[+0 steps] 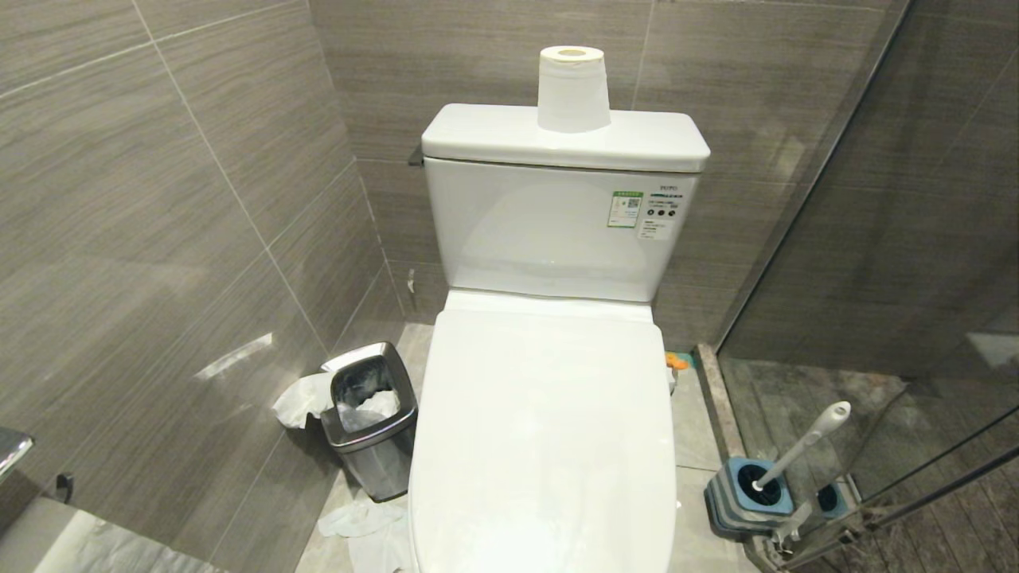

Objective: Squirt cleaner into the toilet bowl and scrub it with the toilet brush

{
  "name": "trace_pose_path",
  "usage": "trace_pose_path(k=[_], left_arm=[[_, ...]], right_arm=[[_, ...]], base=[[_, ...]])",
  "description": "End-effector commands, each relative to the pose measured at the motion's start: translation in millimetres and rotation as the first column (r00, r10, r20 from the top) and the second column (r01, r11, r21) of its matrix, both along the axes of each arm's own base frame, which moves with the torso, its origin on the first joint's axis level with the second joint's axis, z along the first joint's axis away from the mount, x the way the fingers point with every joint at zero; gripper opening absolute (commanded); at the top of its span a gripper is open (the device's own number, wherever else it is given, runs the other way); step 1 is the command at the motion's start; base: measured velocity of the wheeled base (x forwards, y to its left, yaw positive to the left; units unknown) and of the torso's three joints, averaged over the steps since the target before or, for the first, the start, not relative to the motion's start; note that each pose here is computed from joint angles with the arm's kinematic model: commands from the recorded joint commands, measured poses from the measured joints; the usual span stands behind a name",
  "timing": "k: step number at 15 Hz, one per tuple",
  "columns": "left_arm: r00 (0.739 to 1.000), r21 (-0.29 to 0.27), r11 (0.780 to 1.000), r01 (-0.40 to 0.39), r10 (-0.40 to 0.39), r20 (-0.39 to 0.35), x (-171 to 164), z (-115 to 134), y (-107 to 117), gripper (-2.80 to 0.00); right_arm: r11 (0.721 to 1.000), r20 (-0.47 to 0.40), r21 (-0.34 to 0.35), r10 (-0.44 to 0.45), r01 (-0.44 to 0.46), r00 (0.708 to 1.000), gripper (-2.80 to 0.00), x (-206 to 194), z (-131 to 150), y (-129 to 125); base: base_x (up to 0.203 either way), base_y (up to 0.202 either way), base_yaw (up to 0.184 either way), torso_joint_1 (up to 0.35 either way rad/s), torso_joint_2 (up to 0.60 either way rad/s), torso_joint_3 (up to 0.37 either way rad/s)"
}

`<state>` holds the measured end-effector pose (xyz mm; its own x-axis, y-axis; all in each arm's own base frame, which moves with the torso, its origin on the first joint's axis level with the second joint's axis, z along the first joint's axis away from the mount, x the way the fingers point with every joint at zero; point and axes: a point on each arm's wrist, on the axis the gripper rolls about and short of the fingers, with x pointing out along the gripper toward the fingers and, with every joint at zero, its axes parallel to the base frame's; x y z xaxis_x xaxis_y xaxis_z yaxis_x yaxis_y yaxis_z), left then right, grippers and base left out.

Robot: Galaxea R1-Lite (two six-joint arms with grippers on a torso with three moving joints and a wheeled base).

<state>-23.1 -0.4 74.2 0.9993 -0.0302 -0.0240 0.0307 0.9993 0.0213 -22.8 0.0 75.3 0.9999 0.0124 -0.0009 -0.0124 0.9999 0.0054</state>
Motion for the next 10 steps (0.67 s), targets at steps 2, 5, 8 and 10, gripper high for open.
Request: trace_pose_path(k=[2,5,8,10], left_arm=[[1.0,0.0,1.0,0.0,0.0,0.0,0.0,-0.2,0.0,-2.8],[1.0,0.0,1.0,0.0,0.0,0.0,0.0,0.0,0.0,-2.8],[1.0,0.0,1.0,0.0,0.0,0.001,-0.1,0.1,0.0,-2.8],[1.0,0.0,1.0,0.0,0.0,0.001,-0.1,0.2,0.0,-2.8]], right_arm=[[1.0,-0.001,0.002,0.0,0.0,1.0,-2.8,0.0,0.0,0.0],[1.0,-0.001,0.002,0.0,0.0,1.0,-2.8,0.0,0.0,0.0],[1.0,-0.001,-0.002,0.002,-0.002,1.0,-2.8,0.0,0.0,0.0],[1.0,-0.001,-0.005,0.005,-0.005,1.0,-2.8,0.0,0.0,0.1]], base=[[0.0,0.0,0.0,0.0,0.0,0.0],[0.0,0.0,0.0,0.0,0.0,0.0],[0.0,0.0,0.0,0.0,0.0,0.0],[0.0,0.0,0.0,0.0,0.0,0.0]])
